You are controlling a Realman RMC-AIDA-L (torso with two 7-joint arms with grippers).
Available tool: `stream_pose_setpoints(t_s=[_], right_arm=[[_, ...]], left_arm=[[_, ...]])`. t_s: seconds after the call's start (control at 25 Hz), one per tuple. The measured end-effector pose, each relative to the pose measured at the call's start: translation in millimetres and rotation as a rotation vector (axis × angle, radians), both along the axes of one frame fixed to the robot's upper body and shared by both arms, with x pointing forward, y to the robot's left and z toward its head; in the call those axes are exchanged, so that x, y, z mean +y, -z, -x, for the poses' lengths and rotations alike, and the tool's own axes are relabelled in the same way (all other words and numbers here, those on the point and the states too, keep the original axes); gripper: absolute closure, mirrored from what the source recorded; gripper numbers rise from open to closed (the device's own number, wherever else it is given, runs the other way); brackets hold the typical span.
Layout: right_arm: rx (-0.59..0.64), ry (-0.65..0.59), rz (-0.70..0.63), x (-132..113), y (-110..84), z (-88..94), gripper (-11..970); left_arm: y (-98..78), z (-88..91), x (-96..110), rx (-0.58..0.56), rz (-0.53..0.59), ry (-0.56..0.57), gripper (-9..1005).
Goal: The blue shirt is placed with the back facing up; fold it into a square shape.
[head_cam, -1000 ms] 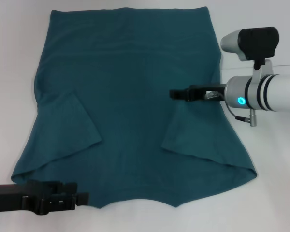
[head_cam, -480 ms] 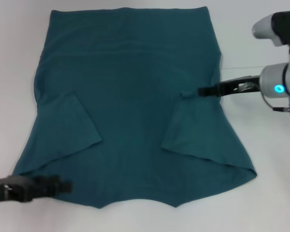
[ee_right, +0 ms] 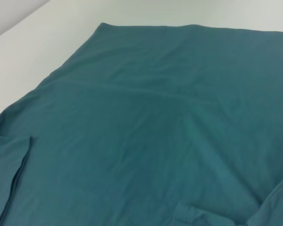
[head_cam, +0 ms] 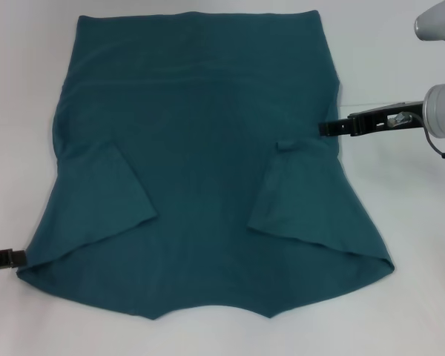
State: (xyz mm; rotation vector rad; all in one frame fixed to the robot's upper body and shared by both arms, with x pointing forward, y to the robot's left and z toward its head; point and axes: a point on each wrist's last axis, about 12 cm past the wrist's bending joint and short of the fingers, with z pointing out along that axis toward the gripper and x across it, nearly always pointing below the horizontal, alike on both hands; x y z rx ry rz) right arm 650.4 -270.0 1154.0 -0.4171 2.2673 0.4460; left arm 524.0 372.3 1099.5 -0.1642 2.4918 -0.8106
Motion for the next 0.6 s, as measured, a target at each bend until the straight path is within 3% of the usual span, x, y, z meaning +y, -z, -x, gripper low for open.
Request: stream_pose_setpoints(t_s=[0.12, 0.36, 0.6], right_arm=[[-0.002, -0.006, 0.013, 1.9, -1.0, -1.2, 210], [-0.002, -0.014, 0.027, 5.7, -1.2, -2.3, 210], [-0.007, -0.014, 0.026, 7.2, -2.0, -3.1, 209]], left_arm=[[1.6, -6.0, -2.4, 0.015, -0.02, 0.0, 314], [5.1, -17.9, -8.9, 0.03, -0.068, 0.019, 158], [7.7, -23.1, -14.3, 0.04, -0.08, 0.042, 130]])
